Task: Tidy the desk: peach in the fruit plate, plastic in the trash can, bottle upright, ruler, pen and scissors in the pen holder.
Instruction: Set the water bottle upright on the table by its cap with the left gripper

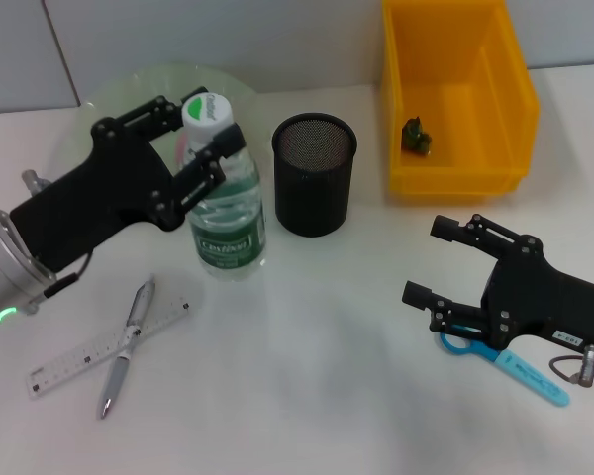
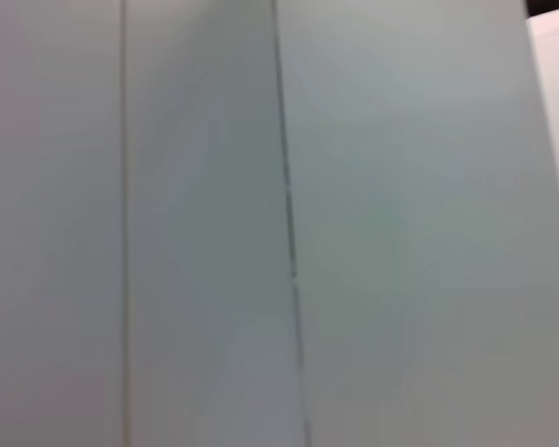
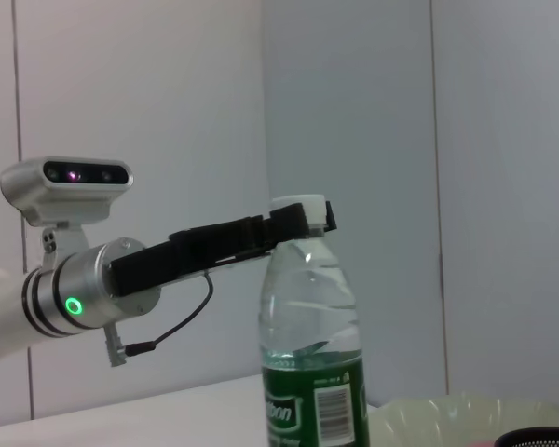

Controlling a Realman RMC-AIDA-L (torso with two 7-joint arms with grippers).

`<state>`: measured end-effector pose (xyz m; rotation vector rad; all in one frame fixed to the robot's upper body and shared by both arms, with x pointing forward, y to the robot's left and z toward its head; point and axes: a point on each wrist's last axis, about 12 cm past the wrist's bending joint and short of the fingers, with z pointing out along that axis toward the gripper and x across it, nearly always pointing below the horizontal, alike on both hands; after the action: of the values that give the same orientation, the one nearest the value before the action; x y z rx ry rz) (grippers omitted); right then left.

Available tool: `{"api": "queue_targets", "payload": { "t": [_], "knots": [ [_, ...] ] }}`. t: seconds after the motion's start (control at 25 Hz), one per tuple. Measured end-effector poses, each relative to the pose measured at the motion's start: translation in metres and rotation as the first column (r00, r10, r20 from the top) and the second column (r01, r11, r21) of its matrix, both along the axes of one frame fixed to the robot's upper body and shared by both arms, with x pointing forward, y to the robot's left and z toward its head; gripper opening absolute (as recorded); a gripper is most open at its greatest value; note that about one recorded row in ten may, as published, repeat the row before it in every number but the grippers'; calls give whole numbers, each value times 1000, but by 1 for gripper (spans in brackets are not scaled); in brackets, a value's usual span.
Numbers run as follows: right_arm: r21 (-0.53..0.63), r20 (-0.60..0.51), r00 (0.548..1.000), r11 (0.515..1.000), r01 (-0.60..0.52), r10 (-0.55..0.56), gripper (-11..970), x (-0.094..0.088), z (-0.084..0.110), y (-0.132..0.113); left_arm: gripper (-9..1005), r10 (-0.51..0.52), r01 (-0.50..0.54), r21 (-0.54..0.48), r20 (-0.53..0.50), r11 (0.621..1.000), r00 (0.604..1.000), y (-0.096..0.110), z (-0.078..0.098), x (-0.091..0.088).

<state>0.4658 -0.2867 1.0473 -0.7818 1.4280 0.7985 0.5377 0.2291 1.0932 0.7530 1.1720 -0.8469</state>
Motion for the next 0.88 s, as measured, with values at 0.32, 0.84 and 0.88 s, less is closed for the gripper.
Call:
{"api": "queue_targets", "payload": {
  "t": [0.32,0.84,0.88],
  "knots": [
    [0,-2,1000,1000,1,-1,835,1,0,1,445,95,-95,15,15,995,995,18,1,6],
    [0,-4,1000,1000,0,0,836,1,0,1,446,198,-199,32,15,980,980,39,-3,5],
    [0,-4,1000,1000,0,0,836,1,0,1,446,207,-207,36,14,978,978,40,-3,6]
  ]
}}
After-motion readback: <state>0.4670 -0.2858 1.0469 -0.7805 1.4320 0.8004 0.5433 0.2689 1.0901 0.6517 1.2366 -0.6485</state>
